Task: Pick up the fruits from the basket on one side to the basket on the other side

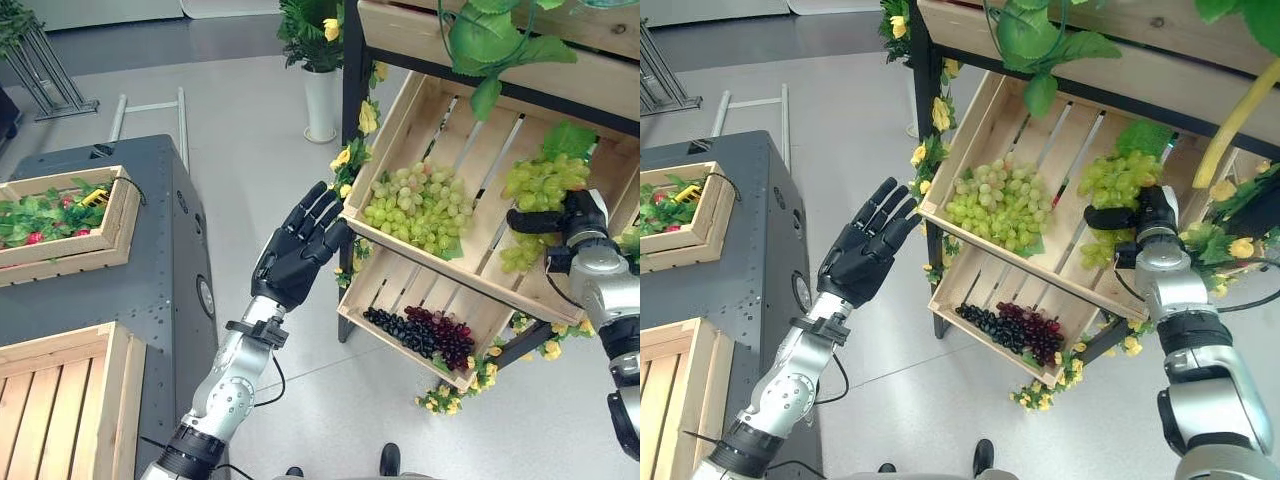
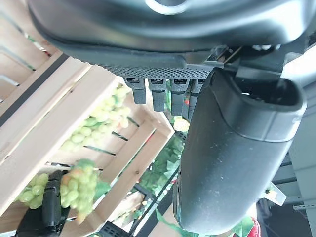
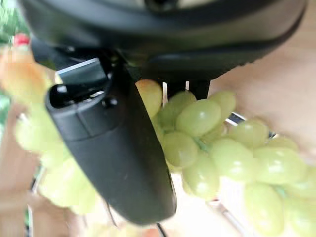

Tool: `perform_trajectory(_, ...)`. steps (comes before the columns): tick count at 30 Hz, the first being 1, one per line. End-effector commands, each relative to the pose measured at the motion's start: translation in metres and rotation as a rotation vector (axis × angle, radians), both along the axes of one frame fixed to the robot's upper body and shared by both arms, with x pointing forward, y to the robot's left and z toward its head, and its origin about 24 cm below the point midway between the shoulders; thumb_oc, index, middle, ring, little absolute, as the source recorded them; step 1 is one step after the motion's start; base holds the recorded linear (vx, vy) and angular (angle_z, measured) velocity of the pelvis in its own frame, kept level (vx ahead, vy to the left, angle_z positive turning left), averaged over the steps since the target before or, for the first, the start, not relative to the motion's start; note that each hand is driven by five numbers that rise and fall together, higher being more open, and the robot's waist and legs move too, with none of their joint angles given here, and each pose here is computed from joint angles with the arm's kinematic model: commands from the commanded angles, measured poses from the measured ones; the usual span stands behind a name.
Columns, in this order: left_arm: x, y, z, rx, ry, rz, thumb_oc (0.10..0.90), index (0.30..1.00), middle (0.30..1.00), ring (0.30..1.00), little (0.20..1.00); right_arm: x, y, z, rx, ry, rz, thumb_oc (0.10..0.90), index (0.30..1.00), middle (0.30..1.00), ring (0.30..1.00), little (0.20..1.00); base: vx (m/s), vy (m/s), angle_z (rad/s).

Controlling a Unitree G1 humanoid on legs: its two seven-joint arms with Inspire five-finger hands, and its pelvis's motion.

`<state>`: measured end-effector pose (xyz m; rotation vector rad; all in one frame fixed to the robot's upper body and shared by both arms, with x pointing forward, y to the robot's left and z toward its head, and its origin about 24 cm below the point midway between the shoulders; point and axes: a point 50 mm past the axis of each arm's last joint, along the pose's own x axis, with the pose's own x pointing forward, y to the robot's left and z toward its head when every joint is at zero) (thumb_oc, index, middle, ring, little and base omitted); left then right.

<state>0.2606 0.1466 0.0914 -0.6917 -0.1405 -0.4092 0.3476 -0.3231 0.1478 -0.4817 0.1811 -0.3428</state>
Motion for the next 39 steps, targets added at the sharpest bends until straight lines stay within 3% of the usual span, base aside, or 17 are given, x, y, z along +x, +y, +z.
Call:
perform_trajectory(1,0.012,-0.016,0.047,0.005,-0.234,-0.083,0.800,0.900,0.900,0.900,0.900,-0.002,-0.029,0.077,-0.415,-0.061,-0.031,0.800,0.900,0.900,0.900,0.900,0.01,-0.002,-0.03)
perform_trajectory(10,0.009,-0.015,0.047,0.010,-0.239,-0.085,0.800,0.900,0.900,0.900,0.900,0.001,-0.014,0.096,-0.779,0.038,0.089,0.800,0.900,0.900,0.900,0.900,0.00,0.000,0.00)
perform_trajectory(16,0.009,-0.014,0.050,0.017,-0.244,-0.083,0.800,0.900,0.900,0.900,0.900,0.000,-0.015,0.094,-0.698,0.000,0.051,0.800,0.900,0.900,0.900,0.900,0.00,0.000,0.00)
perform_trajectory(21,0.010,-0.013,0.052,0.017,-0.245,-0.075,0.800,0.900,0.900,0.900,0.900,0.000,-0.006,0.090,-0.345,-0.160,0.008,0.800,0.900,0.900,0.900,0.900,0.00,0.000,0.00)
perform_trajectory(25,0.011,-0.011,0.051,0.024,-0.244,-0.066,0.800,0.900,0.900,0.900,0.900,-0.001,0.010,0.089,-0.167,-0.285,0.046,0.800,0.900,0.900,0.900,0.900,0.00,0.000,0.00)
perform_trajectory(28,0.011,-0.006,0.049,0.016,-0.238,-0.049,0.800,0.900,0.900,0.900,0.900,-0.005,0.035,0.090,0.081,-0.484,0.132,0.800,0.900,0.900,0.900,0.900,0.00,0.000,0.00)
perform_trajectory(39,0.006,-0.002,0.042,-0.003,-0.234,-0.030,0.800,0.900,0.900,0.900,0.900,-0.031,0.098,0.107,0.377,-0.852,0.423,0.800,0.900,0.900,0.900,0.900,0.00,0.001,-0.01)
